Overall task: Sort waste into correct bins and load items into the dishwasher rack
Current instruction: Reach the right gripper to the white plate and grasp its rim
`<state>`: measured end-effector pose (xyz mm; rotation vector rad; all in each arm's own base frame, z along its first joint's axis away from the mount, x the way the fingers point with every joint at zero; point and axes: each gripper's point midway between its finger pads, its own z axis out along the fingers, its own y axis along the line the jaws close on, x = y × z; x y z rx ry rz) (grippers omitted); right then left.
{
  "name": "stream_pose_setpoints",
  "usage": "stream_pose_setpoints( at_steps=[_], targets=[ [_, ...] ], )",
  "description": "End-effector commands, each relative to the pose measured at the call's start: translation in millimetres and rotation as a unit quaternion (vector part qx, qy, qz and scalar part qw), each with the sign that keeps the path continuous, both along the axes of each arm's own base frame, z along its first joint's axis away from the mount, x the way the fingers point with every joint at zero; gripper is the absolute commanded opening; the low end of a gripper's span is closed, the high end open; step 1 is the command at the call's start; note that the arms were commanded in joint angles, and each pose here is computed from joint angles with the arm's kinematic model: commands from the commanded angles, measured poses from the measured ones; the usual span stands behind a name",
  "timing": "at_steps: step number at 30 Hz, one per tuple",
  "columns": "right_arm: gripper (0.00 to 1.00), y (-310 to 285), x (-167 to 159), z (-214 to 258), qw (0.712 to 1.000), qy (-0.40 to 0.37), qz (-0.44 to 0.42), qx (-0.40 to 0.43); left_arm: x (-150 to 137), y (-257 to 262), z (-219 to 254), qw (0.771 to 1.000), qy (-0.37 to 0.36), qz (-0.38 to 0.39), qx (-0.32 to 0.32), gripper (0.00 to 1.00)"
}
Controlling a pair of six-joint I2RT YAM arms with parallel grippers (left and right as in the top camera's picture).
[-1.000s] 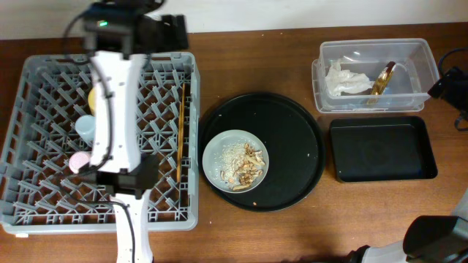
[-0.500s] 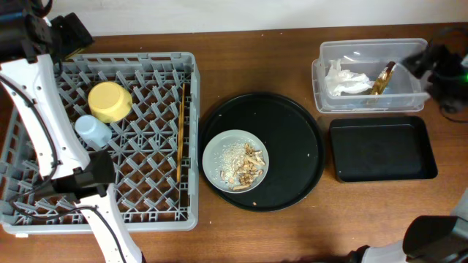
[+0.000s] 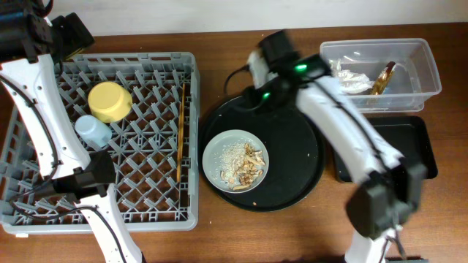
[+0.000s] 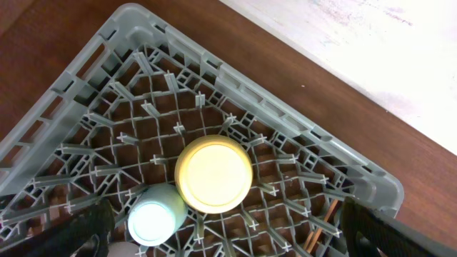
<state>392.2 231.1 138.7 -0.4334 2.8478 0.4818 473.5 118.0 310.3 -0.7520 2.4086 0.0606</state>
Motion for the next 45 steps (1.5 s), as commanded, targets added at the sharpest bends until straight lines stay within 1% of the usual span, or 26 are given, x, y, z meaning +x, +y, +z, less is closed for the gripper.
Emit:
stream_pose_setpoints(
  at_steps=[1, 4, 5, 7, 9, 13, 15, 16, 17, 22, 25, 28, 32, 34, 36, 37, 39, 41, 42, 43, 45],
  targets=[
    [0.51, -2.8, -7.4, -69.3, 0.995, 0.064, -0.013, -0.071, -0.7, 1.2, -1.1, 1.0, 0.001, 0.008, -0.004, 0.99],
    [0.51, -12.4, -15.1, -109.4, 0.988, 0.111, -0.015, -0.104, -0.7, 1.2, -1.1, 1.0, 0.001, 0.008, -0.004, 0.99],
    [0.52, -16.8, -15.1, -116.1, 0.986, 0.116, -0.018, -0.115, -0.7, 1.2, -1.1, 1.0, 0.001, 0.008, -0.004, 0.99],
    [0.53, -24.4, -12.5, -120.4, 0.984, 0.111, -0.022, -0.136, -0.7, 1.2, -1.1, 1.0, 0.001, 0.008, -0.004, 0.99],
    [0.61, -25.5, -12.5, -120.4, 0.984, 0.112, -0.022, -0.136, -0.7, 1.2, -1.1, 1.0, 0.001, 0.008, -0.004, 0.99],
    [0.61, -34.0, -17.1, -123.7, 0.981, 0.119, -0.024, -0.154, -0.7, 1.2, -1.1, 1.0, 0.001, 0.008, -0.004, 0.99],
    [0.52, -37.0, -21.4, -123.7, 0.978, 0.127, -0.024, -0.161, -0.7, 1.2, -1.1, 1.0, 0.001, 0.008, -0.004, 0.99],
    [0.43, -40.1, -22.0, -124.1, 0.977, 0.127, -0.025, -0.169, -0.7, 1.2, -1.1, 1.0, 0.001, 0.008, -0.005, 0.99],
    [0.39, -45.1, -21.8, -125.6, 0.975, 0.124, -0.026, -0.183, -0.7, 1.2, -1.1, 1.0, 0.001, 0.008, -0.004, 0.99],
    [0.3, -70.8, -22.5, -131.4, 0.962, 0.114, -0.039, -0.243, -0.7, 1.2, -1.1, 1.0, 0.001, 0.008, -0.004, 0.99],
    [0.29, -94.9, -13.9, -129.3, 0.953, 0.104, -0.076, -0.275, -0.7, 1.2, -1.1, 1.0, 0.001, 0.008, -0.005, 0.99],
    [0.34, -146.1, -1.5, -124.8, 0.936, 0.103, -0.121, -0.314, -0.7, 1.2, -1.1, 1.0, 0.001, 0.008, -0.004, 0.99],
    [0.35, -192.2, 5.8, -118.3, 0.926, 0.122, -0.174, -0.311, -0.7, 1.2, -1.1, 1.0, 0.001, 0.008, -0.004, 0.99],
    [0.36, -202.1, 8.8, -105.1, 0.925, 0.127, -0.187, -0.305, -0.7, 1.2, -1.1, 1.0, 0.001, 0.008, -0.004, 1.0],
    [0.39, -199.1, 14.4, -87.2, 0.929, 0.116, -0.187, -0.296, -0.7, 1.2, -1.1, 1.0, 0.001, 0.008, -0.005, 0.99],
    [0.41, -190.4, 16.2, -77.3, 0.937, 0.113, -0.172, -0.283, -0.7, 1.2, -1.1, 1.0, 0.001, 0.008, -0.004, 0.99],
    [0.43, -142.2, 12.0, -62.7, 0.962, 0.133, -0.135, -0.198, -0.7, 1.2, -1.1, 1.0, 0.001, 0.008, -0.004, 0.99],
    [0.42, -97.6, 0.4, -61.7, 0.974, 0.159, -0.105, -0.126, -0.7, 1.2, -1.1, 1.0, 0.001, 0.008, -0.005, 0.99],
    [0.41, -83.6, -3.6, -62.5, 0.976, 0.163, -0.092, -0.111, -0.7, 1.2, -1.1, 1.0, 0.001, 0.008, -0.004, 0.99],
    [0.4, -57.0, -9.2, -65.4, 0.98, 0.154, -0.064, -0.105, -0.7, 1.2, -1.1, 1.0, 0.001, 0.008, -0.004, 0.99],
    [0.38, -27.6, -13.9, -72.1, 0.985, 0.134, -0.033, -0.102, -0.7, 1.2, -1.1, 1.0, 0.001, 0.008, -0.004, 0.99]
  ],
)
